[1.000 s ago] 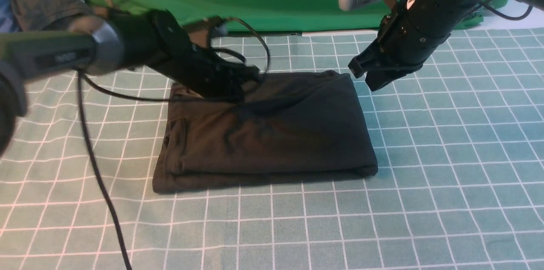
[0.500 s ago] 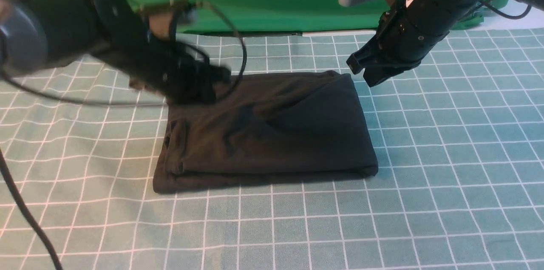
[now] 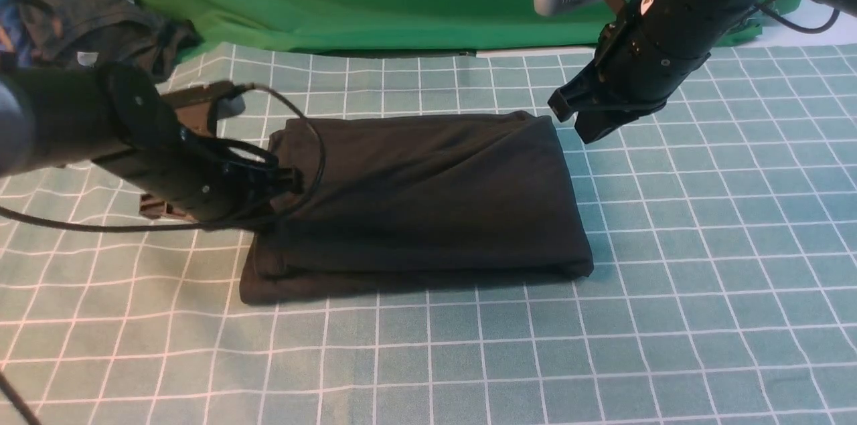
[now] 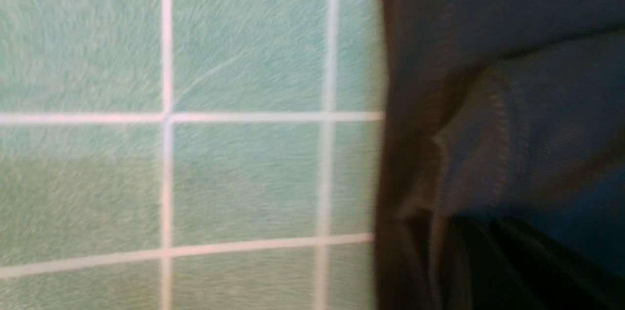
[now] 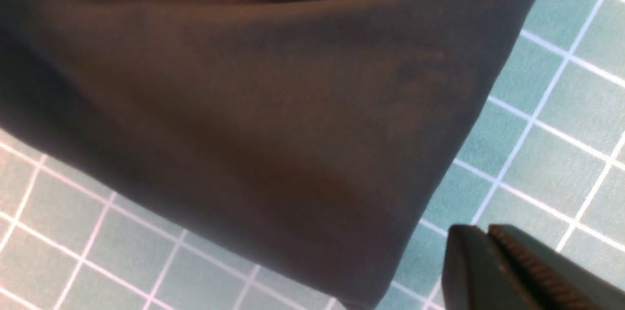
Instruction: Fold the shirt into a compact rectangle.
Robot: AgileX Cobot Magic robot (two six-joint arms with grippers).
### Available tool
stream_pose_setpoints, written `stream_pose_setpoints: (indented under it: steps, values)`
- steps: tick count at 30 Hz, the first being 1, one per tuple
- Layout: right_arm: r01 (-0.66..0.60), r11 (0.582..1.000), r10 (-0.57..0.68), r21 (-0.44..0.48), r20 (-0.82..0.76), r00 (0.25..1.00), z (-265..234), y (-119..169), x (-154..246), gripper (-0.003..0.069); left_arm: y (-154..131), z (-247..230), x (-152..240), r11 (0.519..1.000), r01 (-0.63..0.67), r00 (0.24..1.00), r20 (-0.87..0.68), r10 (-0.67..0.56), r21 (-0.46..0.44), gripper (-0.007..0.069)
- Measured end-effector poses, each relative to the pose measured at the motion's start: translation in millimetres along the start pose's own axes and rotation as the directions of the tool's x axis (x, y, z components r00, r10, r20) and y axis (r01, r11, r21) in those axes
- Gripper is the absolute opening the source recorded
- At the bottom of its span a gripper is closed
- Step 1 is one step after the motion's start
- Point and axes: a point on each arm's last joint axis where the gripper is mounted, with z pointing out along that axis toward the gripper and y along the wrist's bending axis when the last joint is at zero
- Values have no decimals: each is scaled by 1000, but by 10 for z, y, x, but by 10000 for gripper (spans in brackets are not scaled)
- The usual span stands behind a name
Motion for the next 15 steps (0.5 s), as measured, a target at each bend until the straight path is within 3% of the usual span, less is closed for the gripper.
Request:
stream_pose_setpoints:
  steps: [6, 15]
  values:
    - [-5, 1000, 5, -6, -39, 999, -1, 6, 35, 39, -126, -487, -38, 998, -50, 994, 102, 46, 40, 11]
    - [1, 1000, -1, 2, -16, 1000, -196, -42, 57, 21, -199, -759, 121, 990, -122, 993, 16, 121, 68, 11]
